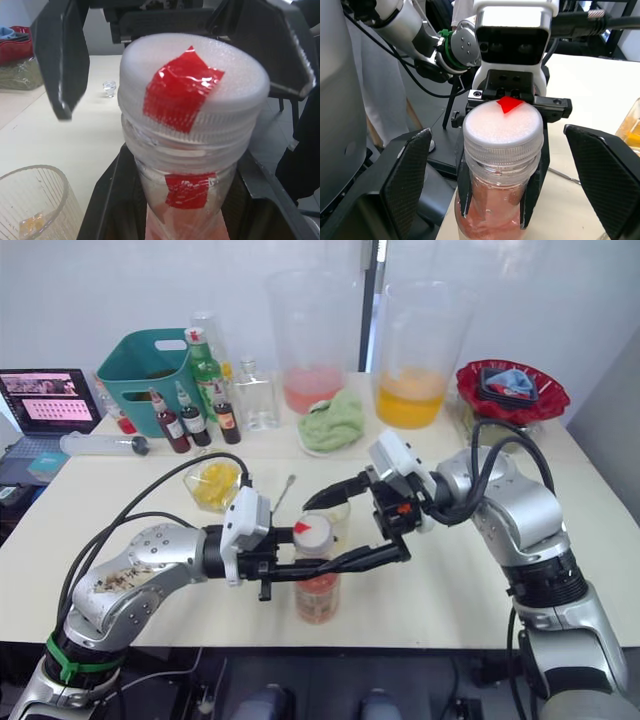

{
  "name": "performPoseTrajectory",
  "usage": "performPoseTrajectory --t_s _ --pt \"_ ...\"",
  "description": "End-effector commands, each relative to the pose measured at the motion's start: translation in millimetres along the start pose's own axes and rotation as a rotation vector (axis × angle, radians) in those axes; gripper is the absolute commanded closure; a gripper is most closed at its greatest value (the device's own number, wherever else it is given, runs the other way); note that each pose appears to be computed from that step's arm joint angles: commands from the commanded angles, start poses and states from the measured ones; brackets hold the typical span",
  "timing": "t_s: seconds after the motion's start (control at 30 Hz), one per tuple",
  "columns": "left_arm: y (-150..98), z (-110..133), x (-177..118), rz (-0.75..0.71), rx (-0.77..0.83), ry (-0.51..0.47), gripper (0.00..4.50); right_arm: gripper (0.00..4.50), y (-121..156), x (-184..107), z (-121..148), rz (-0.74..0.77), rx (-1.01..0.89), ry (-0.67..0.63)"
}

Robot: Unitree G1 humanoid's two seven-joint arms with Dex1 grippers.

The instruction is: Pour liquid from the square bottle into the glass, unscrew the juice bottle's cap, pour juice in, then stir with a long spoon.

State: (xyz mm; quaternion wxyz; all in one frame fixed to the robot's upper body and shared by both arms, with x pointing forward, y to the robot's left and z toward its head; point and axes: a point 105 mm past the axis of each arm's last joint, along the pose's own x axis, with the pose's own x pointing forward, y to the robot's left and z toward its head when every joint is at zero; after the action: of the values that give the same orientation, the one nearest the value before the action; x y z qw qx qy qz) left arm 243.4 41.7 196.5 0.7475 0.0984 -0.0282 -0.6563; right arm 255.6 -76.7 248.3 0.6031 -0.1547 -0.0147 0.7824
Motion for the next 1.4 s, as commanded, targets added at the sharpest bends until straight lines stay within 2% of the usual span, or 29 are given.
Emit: performPoseTrajectory --t_s 0.03,0.3,0.67,0.8,1.2,1.23,1.3,1.4 --pt "-5 -11 2 -0.025 -0.053 0.034 3.07 0.02 7 -2 16 -0.050 -0.047 -0.028" --pt "-4 -12 3 -0.046 -0.065 0.030 3.07 0.02 10 9 20 -0.337 -0.094 -0.084" --pt "-4 -12 6 -0.096 -0.071 0.029 3.07 0.02 19 15 15 -0.436 -0.101 -0.054" --pt "-2 -12 5 -0.096 -0.071 0.033 3.07 1.14 20 16 13 -0.440 -0.113 -0.043" --pt "0 -11 4 -0.077 -0.068 0.032 3.07 1.14 16 18 7 -0.421 -0.127 -0.015" --pt "-1 -12 4 -0.077 -0.069 0.032 3.07 1.68 16 18 7 -0.418 -0.129 -0.016" --pt "-1 -12 3 -0.074 -0.073 0.032 3.07 2.25 16 18 8 -0.415 -0.132 -0.021" --pt "-1 -13 3 -0.069 -0.077 0.031 3.07 2.25 16 17 10 -0.410 -0.135 -0.029"
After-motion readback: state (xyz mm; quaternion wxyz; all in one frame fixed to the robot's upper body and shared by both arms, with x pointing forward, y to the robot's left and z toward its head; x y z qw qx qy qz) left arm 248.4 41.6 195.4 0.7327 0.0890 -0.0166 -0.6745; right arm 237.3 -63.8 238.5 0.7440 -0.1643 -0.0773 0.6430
